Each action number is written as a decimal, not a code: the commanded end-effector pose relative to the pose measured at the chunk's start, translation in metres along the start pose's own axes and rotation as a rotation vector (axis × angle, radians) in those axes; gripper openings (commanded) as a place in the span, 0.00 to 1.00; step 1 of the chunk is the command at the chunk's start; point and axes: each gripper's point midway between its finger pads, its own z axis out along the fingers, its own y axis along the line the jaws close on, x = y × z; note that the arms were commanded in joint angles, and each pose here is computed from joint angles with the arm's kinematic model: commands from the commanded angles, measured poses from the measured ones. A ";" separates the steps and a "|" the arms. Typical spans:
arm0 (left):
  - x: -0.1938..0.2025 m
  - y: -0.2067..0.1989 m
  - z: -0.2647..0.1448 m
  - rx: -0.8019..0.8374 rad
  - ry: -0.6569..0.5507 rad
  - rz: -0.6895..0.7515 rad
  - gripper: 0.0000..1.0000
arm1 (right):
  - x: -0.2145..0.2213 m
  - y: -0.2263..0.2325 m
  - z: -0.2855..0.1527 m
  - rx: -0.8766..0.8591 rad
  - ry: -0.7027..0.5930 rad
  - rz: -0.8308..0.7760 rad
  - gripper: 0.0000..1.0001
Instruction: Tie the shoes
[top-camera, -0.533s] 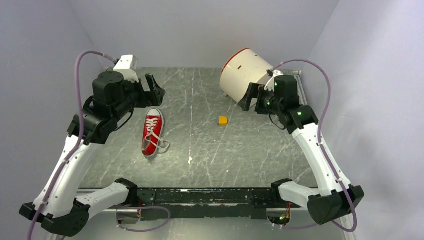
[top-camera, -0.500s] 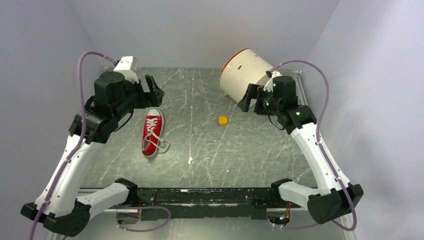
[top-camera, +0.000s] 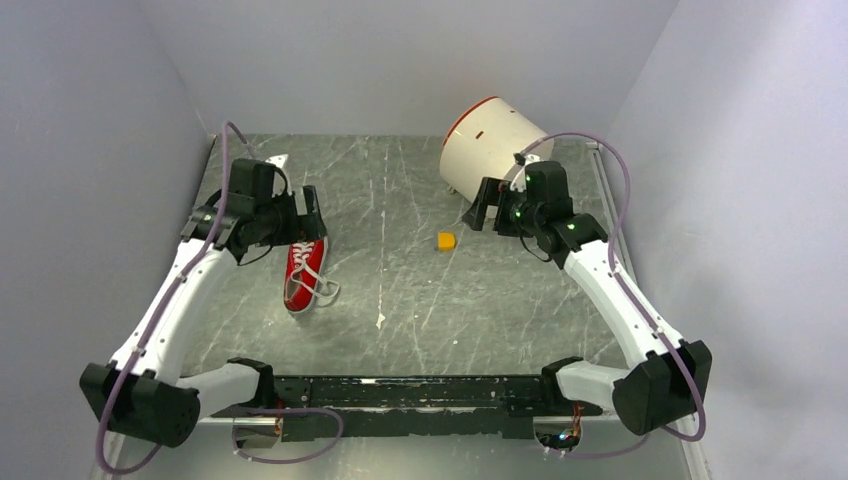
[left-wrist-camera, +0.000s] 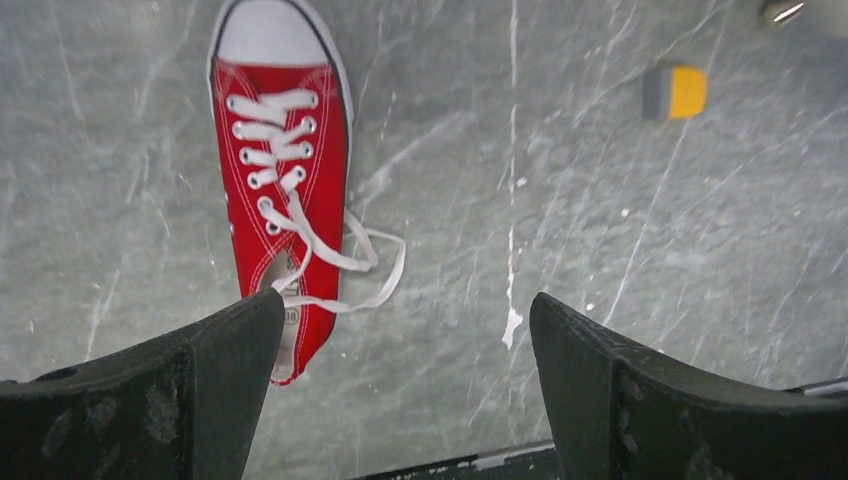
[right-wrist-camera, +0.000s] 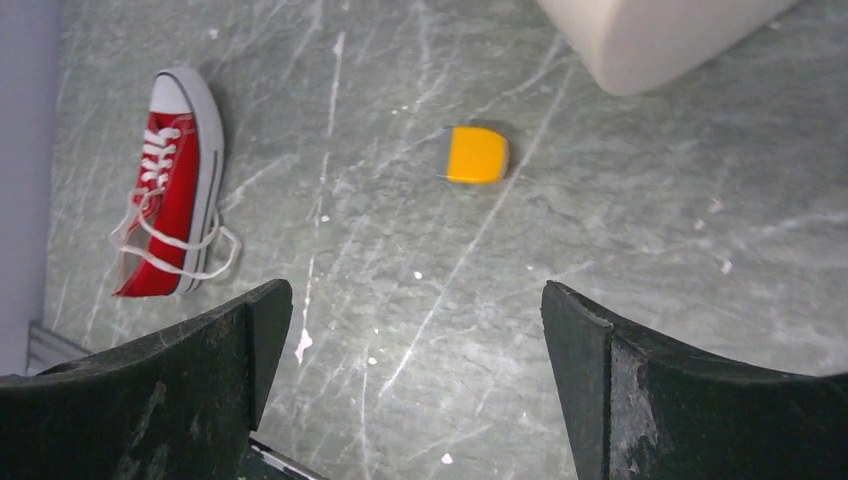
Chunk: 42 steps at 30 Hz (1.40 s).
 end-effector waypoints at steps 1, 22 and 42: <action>0.035 0.008 0.018 0.000 0.164 -0.012 0.96 | -0.015 0.029 0.012 -0.164 -0.041 -0.063 1.00; 0.054 0.077 0.145 -0.158 0.472 0.054 0.97 | 0.004 0.086 0.099 -0.381 0.135 -0.233 1.00; 0.108 0.008 0.176 -0.038 0.629 -0.065 0.79 | 0.014 0.089 0.123 -0.405 0.185 -0.276 1.00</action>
